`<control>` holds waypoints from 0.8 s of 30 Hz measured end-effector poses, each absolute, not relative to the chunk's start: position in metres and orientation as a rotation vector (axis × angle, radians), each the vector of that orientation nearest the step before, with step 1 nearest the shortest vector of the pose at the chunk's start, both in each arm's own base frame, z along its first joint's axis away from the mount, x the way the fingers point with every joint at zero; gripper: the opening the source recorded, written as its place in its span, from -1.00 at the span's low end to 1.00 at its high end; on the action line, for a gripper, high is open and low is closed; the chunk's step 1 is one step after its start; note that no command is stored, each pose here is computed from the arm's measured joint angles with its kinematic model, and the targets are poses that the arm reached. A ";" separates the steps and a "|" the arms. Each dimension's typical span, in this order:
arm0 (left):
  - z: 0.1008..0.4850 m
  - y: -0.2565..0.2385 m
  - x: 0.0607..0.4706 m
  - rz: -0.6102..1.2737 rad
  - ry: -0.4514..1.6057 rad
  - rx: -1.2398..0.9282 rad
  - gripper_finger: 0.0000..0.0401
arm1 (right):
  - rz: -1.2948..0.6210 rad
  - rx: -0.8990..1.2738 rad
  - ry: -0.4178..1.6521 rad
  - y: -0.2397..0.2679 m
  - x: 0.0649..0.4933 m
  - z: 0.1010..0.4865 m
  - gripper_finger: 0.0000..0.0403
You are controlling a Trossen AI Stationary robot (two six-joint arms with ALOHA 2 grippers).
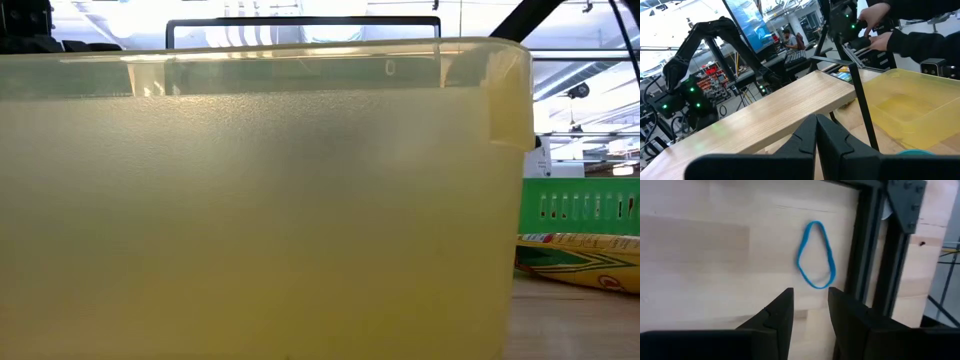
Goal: Pick & Place Office Desk Supplies
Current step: Put the thin blue rubber band into the green bin
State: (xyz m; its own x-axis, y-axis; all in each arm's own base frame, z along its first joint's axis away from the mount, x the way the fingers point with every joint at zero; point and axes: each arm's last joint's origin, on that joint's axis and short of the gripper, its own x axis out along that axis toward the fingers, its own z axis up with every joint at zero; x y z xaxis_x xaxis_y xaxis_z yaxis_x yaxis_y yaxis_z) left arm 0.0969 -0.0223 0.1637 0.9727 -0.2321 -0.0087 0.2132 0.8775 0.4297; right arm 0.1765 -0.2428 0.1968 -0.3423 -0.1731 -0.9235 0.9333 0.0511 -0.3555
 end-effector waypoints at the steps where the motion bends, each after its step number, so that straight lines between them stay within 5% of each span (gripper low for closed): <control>1: 0.164 -0.022 0.097 -0.232 -0.043 0.443 -0.94 | -1.475 0.833 1.370 -0.242 0.176 0.197 -0.41; 24: 0.164 -0.022 0.097 -0.232 -0.043 0.443 -0.94 | -1.332 0.904 1.589 -0.271 0.166 0.157 -0.49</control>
